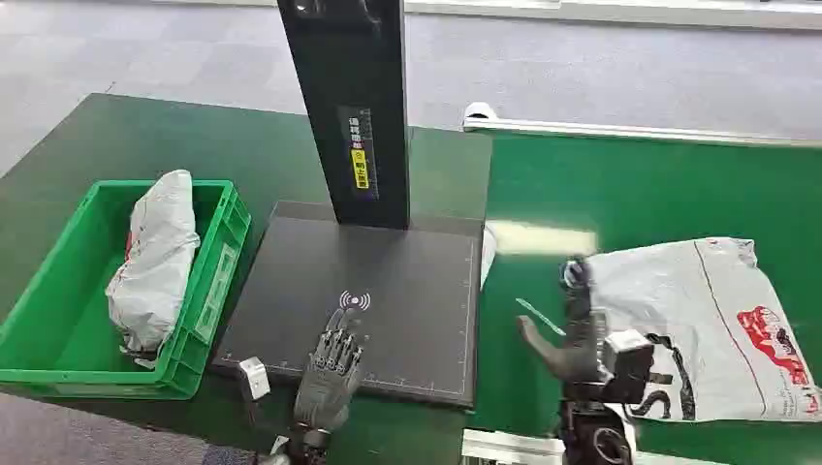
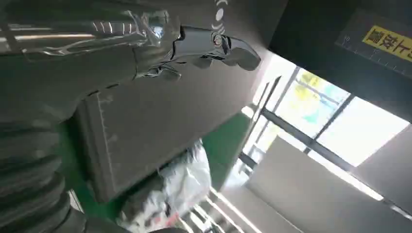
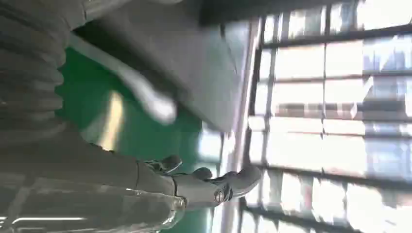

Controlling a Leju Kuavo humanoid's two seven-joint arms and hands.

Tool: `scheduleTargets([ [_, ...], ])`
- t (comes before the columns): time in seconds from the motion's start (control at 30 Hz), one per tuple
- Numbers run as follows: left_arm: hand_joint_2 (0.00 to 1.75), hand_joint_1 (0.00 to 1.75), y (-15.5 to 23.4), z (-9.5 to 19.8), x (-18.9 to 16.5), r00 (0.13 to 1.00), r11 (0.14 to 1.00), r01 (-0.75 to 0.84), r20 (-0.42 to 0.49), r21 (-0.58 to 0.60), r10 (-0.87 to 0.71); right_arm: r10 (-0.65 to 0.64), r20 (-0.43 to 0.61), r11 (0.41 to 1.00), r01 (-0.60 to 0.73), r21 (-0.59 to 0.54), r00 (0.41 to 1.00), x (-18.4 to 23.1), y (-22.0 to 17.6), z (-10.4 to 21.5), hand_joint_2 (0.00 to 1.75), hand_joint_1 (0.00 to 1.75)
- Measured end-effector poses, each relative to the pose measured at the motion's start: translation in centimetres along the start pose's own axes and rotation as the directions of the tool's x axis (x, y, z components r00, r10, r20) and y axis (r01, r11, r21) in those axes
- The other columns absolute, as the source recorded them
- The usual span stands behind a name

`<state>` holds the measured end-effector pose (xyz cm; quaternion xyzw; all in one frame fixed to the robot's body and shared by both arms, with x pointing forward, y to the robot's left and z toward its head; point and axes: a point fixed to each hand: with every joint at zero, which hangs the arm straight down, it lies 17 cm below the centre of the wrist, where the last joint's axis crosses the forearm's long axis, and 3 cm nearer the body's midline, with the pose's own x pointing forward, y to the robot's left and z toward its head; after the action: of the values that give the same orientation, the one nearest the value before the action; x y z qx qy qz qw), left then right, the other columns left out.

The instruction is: Moved the parcel from conveyor to table for the left to box.

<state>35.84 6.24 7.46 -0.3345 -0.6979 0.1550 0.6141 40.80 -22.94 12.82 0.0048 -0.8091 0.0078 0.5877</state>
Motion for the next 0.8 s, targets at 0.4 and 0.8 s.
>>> scheduleTargets([
  [0.4,1.75,0.0,3.2,1.5,4.3,0.741,0.744,0.654,0.084,0.14,-0.667,0.304,0.04,0.946,-0.296,-0.133,0.952,3.3,-4.7,2.9,1.75,0.0],
  [0.8,1.75,0.0,0.4,0.3,11.5,0.461,0.514,0.832,0.256,0.207,-0.85,0.299,-0.023,0.946,-0.299,-0.121,0.954,2.7,-4.6,4.2,1.75,0.0],
])
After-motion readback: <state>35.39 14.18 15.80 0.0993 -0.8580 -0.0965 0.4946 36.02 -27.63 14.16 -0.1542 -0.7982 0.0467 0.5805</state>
